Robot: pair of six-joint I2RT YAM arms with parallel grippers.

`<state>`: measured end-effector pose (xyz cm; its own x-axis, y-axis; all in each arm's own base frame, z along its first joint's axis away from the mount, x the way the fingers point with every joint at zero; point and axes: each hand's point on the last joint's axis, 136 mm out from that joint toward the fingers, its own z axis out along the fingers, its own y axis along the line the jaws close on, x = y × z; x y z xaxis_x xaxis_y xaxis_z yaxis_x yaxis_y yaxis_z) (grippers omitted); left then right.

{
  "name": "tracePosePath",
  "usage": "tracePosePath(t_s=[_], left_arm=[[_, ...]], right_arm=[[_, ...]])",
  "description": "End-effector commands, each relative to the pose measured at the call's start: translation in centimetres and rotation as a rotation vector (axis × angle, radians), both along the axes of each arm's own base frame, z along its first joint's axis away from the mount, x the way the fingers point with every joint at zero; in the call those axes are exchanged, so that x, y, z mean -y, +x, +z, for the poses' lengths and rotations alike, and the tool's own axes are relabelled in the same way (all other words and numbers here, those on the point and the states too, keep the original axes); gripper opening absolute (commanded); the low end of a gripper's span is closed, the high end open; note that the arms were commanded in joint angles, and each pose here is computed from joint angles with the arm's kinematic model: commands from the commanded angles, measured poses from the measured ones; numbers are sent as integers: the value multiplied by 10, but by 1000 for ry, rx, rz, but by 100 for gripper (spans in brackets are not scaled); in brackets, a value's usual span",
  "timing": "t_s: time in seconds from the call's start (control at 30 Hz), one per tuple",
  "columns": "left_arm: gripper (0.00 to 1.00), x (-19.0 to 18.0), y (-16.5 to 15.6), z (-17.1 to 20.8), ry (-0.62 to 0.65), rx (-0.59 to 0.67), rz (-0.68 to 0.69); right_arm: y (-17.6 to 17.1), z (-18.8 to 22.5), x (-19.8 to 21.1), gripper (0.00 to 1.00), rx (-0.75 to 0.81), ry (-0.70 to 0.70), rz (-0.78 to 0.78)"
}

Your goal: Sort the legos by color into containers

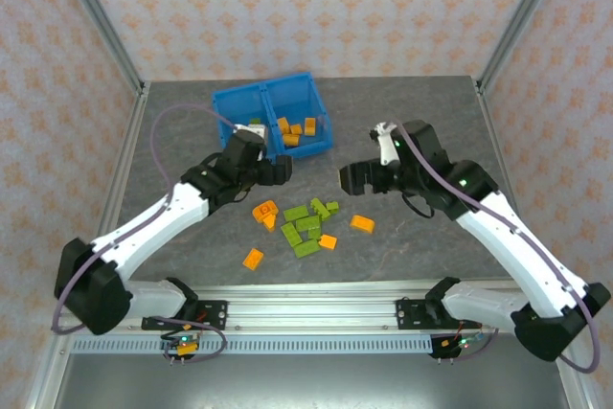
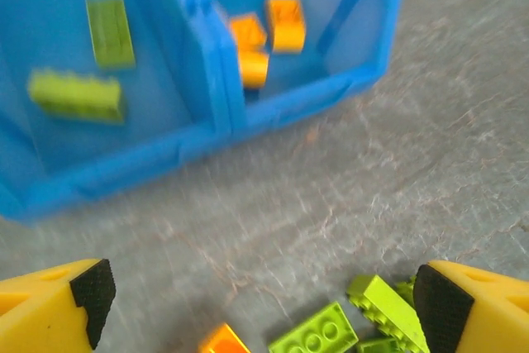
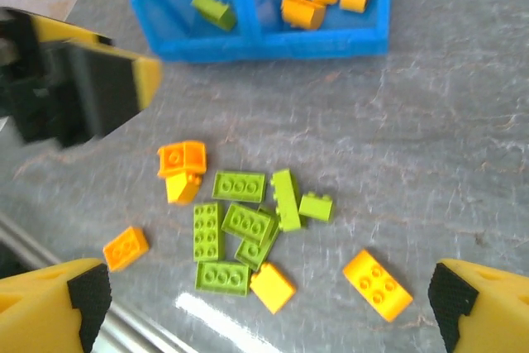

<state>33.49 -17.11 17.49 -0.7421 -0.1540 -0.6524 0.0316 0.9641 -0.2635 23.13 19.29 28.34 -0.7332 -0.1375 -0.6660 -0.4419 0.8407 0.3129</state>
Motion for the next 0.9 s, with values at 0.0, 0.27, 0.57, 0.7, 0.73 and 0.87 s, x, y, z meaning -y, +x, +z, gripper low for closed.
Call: tracePosePath(t_s=[0.0,0.27,0.57,0.7,0.73,0.87], left_arm=[[95,-18,-24,-44,-115,-269,340],[98,-10,-45,-111,-122,-518,491],[98,-19,-47,-143,-25,-556,533],[94,-17,-49,-153,-32,-572,534],[92,-16,-49,-155,-36,-576,530],[86,-12,-57,-167,-54,-611,527]], right_arm=[[-15,-11,2,100,-31,-27,66],[-6,-28,-10,99,-40,-44,113],[-5,-35,-11,99,-73,-60,111],[-8,-37,-10,99,-87,-55,105],[-8,-38,-9,99,-91,-55,103],[-7,-37,-11,99,-92,-44,95]])
